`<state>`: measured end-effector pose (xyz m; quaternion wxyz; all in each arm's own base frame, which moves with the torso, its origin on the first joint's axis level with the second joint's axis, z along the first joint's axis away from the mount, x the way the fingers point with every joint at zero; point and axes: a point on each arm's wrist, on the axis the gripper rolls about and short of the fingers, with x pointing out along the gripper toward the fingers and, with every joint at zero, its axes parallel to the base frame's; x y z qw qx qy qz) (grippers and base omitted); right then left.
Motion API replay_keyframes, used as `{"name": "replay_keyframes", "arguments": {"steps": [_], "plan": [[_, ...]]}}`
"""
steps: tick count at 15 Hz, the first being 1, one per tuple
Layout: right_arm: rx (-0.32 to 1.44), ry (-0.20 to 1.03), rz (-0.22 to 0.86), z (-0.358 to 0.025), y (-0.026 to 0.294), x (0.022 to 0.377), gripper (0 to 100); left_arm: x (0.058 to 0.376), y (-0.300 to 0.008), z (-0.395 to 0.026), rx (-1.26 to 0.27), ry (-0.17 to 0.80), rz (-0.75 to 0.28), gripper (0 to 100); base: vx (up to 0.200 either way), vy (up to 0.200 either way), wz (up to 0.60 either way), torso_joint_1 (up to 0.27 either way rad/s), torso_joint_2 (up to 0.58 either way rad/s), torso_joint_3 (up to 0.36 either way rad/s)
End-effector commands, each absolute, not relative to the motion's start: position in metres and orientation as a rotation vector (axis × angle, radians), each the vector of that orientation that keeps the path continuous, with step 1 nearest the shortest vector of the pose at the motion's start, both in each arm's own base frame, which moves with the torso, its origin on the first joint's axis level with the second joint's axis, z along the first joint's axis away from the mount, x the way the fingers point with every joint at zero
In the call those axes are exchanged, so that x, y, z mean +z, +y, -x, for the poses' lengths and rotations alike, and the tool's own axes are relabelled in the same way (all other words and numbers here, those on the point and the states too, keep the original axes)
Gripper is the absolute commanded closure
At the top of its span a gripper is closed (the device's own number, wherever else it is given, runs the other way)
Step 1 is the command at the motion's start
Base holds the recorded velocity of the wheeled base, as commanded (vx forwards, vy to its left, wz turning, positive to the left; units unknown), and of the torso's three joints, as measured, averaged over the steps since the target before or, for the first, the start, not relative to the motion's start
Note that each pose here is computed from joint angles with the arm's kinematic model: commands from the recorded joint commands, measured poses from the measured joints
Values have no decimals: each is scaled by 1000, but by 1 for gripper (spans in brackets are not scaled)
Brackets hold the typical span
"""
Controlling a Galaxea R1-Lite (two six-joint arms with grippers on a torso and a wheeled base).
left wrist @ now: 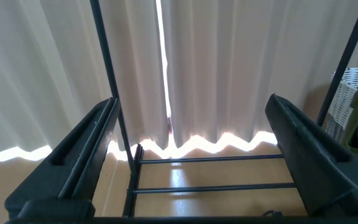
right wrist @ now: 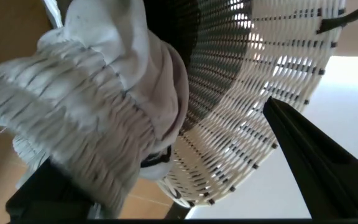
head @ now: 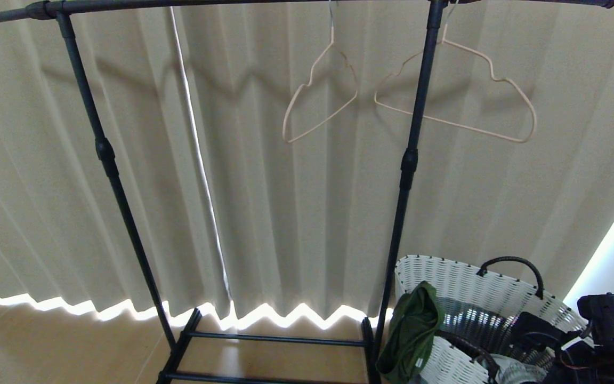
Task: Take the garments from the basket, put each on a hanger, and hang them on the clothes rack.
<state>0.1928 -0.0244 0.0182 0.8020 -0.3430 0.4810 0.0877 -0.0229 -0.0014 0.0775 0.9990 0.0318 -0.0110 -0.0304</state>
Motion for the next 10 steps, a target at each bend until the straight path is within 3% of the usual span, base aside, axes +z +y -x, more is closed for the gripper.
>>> {"name": "replay_keyframes", "arguments": {"steps": [1, 2, 3, 7, 10], "plan": [[192, 1036, 731, -196, -25, 13, 0, 78, -1, 23, -61, -22, -63, 0, 0, 0, 0, 0, 0, 0], [203, 1018, 724, -195, -24, 13, 0, 78, -1, 23, -61, -22, -63, 0, 0, 0, 0, 0, 0, 0], [213, 1001, 718, -195, -24, 14, 100, 78, -1, 23, -61, -22, -63, 0, 0, 0, 0, 0, 0, 0], [212, 944, 714, -191, -23, 18, 100, 78, -1, 23, -61, -22, -62, 0, 0, 0, 0, 0, 0, 0], [178, 803, 731, -174, -19, 40, 100, 78, -1, 23, -59, -22, -62, 0, 0, 0, 0, 0, 0, 0]]}}
